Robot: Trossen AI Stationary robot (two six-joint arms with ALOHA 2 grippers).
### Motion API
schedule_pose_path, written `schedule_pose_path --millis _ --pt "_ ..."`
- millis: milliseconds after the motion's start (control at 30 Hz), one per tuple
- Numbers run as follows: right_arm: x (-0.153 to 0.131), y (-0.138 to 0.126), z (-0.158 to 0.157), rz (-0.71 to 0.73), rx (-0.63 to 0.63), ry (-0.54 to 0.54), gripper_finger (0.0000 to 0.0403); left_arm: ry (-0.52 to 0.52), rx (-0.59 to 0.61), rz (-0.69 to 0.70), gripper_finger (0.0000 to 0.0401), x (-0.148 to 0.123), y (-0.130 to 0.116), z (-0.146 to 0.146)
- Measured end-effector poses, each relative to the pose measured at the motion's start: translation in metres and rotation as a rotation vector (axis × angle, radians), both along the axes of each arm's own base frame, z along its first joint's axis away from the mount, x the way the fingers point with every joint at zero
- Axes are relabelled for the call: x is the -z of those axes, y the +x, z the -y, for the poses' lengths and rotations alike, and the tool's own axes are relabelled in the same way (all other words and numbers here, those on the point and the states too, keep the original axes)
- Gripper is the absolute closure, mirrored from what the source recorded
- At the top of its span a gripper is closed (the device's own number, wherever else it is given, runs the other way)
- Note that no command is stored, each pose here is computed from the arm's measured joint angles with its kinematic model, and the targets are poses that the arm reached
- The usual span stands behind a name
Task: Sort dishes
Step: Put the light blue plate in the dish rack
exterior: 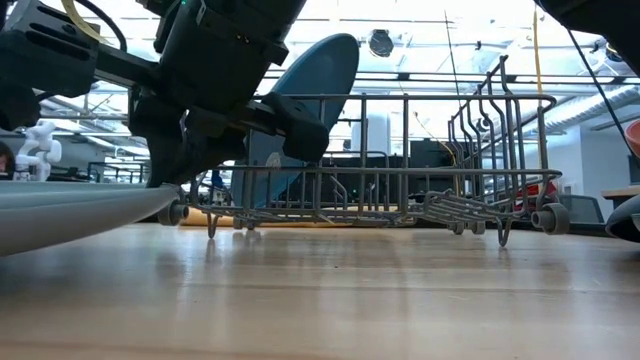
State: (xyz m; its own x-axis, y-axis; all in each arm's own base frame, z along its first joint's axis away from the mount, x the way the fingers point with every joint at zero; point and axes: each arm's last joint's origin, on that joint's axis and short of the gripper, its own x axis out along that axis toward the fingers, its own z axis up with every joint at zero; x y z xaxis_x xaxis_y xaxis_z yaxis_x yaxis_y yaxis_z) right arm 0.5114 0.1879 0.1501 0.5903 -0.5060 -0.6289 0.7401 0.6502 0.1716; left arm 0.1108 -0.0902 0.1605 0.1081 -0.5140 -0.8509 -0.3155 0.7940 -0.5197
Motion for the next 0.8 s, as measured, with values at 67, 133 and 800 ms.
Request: schedule_pose_path --millis 67,133,800 --pt "0.000 0.000 0.000 0.001 0.001 0.000 0.0396 0.004 -0.002 0.001 0.0281 0.000 0.000 0.000" --pt "0.000 0.000 0.000 0.001 0.001 -0.001 0.0396 0.016 -0.007 0.006 0.0301 0.000 0.000 -0.001" --pt "0.000 0.000 0.000 0.015 0.012 -0.007 0.0386 0.080 -0.019 0.017 0.0399 -0.013 -0.005 -0.006"
